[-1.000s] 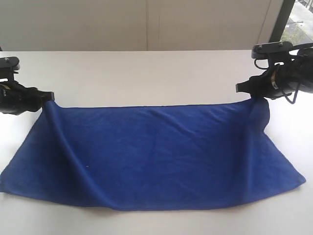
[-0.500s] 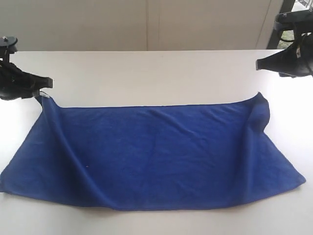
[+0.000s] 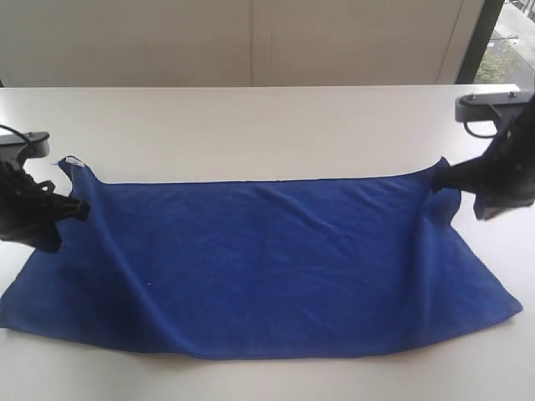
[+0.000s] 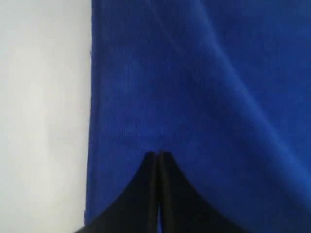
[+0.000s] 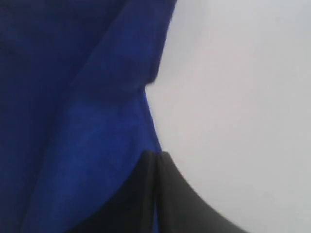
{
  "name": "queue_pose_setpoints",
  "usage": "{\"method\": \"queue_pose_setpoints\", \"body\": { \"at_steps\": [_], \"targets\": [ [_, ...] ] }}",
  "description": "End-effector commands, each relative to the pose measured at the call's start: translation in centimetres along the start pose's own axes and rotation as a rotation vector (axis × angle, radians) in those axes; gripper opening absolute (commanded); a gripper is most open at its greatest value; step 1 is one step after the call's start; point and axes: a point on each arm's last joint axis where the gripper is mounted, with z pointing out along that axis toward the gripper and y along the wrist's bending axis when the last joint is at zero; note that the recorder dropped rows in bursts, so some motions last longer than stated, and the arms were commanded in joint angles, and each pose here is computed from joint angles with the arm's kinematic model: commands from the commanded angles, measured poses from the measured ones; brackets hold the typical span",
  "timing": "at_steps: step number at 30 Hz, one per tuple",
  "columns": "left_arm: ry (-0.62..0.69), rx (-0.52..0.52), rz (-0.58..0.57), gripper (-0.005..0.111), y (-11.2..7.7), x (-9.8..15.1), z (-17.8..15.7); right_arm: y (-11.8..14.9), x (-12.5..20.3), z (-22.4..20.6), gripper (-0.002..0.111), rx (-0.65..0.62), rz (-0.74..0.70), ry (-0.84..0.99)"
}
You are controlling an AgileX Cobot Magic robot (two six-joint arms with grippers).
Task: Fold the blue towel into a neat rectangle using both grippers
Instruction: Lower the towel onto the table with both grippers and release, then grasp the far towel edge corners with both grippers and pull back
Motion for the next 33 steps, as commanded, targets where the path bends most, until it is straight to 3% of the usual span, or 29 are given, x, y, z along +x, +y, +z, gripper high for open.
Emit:
{"method": "queue_pose_setpoints", "body": {
  "at_steps": [1, 16, 21, 27, 33],
  "targets": [
    [0.028, 0.003, -0.027, 0.0, 0.1, 2.0, 0.5, 0.0, 3.4, 0.5, 0.0, -0.013, 0.004, 0.048],
    [0.083, -0.002, -0.057, 0.0, 0.3, 5.3, 1.5, 0.5, 7.6, 4.6, 0.0, -0.045, 0.028, 0.169],
    [0.15, -0.012, -0.031, 0.0, 0.4, 6.0, 1.5, 0.2, 8.1, 4.7, 0.0, -0.007, 0.059, 0.205],
    [0.246, -0.102, -0.062, 0.0, 1.2, 6.9, 1.3, -0.8, 9.7, 5.1, 0.0, 0.103, 0.094, 0.27],
    [0.302, -0.12, -0.076, 0.0, 1.3, 7.4, 1.1, -0.9, 10.4, 5.2, 0.0, 0.118, 0.132, 0.297]
  ]
}}
